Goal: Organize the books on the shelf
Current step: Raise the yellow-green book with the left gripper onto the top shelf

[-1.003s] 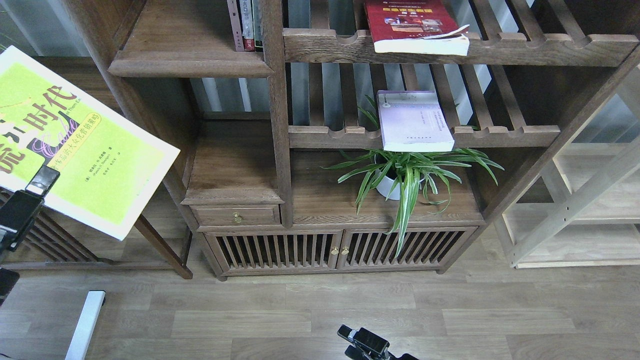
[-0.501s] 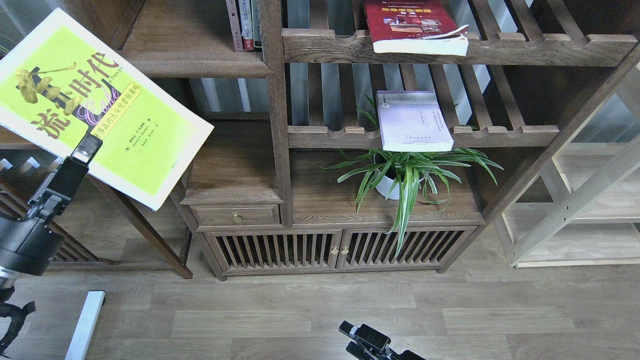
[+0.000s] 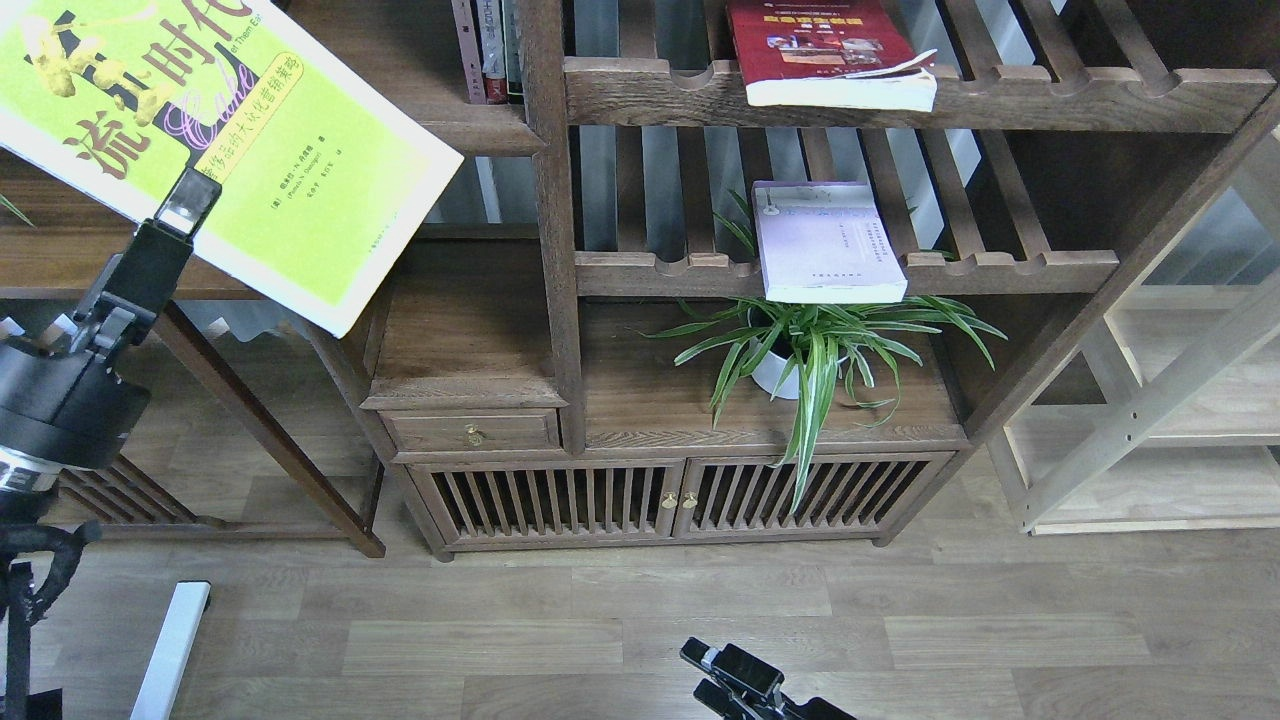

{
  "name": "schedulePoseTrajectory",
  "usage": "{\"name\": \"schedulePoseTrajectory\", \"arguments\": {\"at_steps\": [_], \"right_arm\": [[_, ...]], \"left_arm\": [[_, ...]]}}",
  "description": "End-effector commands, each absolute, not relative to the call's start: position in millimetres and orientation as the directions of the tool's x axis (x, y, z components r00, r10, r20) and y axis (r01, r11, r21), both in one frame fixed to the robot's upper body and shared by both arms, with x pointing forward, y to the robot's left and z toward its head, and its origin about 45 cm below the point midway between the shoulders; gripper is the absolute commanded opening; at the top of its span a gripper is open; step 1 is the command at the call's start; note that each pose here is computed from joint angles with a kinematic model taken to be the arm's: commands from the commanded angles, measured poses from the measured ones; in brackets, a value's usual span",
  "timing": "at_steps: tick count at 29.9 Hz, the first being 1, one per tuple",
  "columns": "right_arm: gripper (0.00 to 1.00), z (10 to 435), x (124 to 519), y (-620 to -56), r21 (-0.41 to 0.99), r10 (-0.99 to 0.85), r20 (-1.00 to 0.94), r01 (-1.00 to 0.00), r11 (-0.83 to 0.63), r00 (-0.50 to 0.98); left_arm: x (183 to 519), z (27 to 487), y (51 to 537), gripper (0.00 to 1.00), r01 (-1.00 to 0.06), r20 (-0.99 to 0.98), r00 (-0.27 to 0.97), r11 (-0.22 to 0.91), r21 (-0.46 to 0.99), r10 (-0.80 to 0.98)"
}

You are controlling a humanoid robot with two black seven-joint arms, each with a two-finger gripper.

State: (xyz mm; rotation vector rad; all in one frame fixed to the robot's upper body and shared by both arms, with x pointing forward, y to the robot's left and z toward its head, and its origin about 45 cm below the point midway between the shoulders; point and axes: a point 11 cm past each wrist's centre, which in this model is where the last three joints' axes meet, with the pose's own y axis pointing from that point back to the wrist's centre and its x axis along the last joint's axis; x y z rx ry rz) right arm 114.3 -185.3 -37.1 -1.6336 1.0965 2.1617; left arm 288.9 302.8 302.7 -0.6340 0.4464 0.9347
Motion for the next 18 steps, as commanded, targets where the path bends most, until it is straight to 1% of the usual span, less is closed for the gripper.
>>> {"name": "schedulePoseTrajectory", "arguments": {"at_steps": [1,9,18], "right_arm": [[0.81,-37,114,-185,0.427,-0.253,-0.898,-0.575,-0.698,-0.359],[0.81,-37,114,-185,0.425,-0.248,-0.899,-0.578,-0.697,-0.361],[0.81,-36,114,-182,0.419,-0.246,-0.901,-0.572,-0.705,-0.356]], "left_arm": [[291,306,302,0.03,-0.842,-0.596,0.534,0.443,-0.308,0.6],[293,321,324,0.03,-0.845,-0.52,0.532,0.455,-0.279,0.668],[301,359,343,0.03,-0.828,-0.377,0.56,0.492,-0.268,0.737]]}}
